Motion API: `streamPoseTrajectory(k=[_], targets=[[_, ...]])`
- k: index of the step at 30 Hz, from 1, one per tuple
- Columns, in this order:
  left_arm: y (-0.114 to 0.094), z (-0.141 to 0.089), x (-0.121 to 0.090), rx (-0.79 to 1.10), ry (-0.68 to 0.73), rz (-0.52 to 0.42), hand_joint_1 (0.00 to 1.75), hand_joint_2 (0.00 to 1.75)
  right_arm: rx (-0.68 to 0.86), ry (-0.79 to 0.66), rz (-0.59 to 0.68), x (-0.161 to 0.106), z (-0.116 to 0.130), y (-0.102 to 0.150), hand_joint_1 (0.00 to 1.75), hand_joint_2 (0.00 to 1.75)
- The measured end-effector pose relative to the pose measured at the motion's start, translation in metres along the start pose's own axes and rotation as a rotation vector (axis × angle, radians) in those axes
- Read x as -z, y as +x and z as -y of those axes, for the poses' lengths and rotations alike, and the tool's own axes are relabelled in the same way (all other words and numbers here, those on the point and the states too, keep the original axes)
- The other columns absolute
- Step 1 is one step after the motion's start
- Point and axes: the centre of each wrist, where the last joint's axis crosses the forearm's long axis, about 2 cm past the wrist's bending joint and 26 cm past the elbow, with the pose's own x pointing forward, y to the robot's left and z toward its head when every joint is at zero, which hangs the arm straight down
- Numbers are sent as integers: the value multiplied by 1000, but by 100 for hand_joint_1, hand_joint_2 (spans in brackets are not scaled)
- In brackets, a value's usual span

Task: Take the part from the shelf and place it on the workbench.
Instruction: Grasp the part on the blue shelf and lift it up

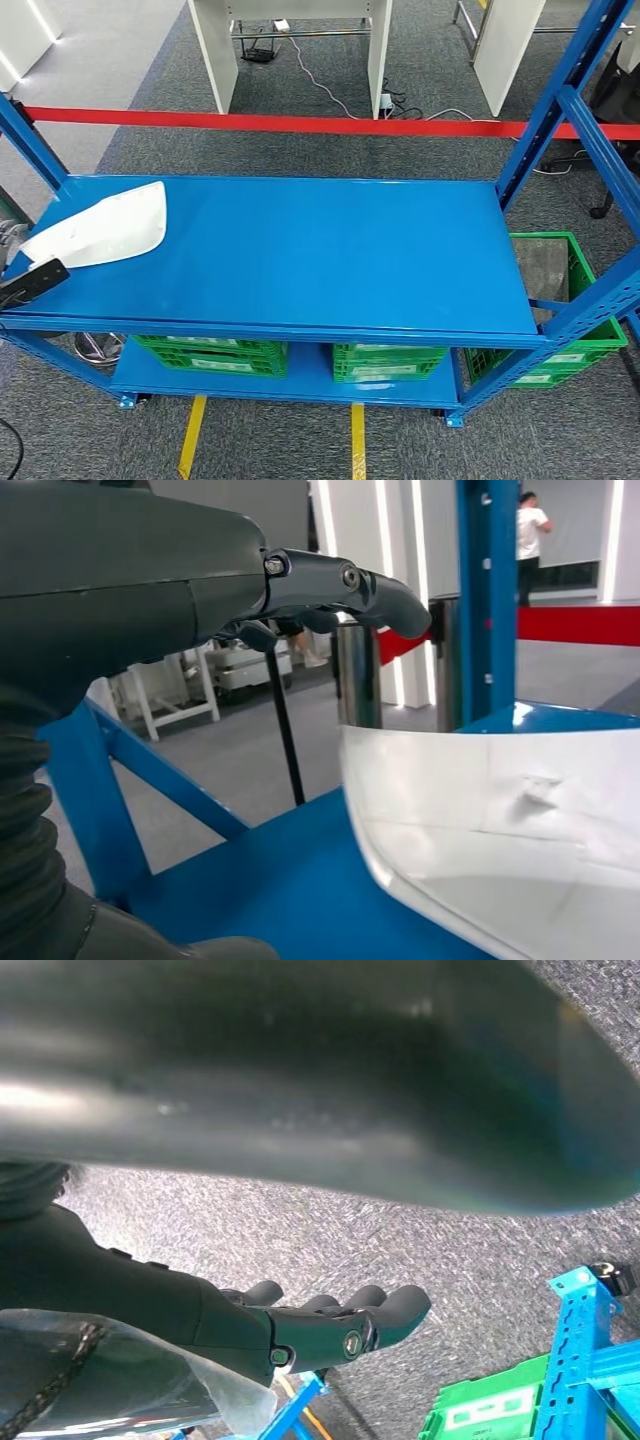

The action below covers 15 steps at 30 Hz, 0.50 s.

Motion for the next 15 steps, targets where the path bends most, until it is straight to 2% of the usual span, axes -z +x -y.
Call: streamPoseTrajectory(k=[8,15], targets=[[-24,-8,-10,2,22,-64,0,175,0,-3,-1,-1,-1,-1,0,0],[-32,-7,-14,23,14,-79,0,175,-2,-2,0,-1,-1,-1,0,0]])
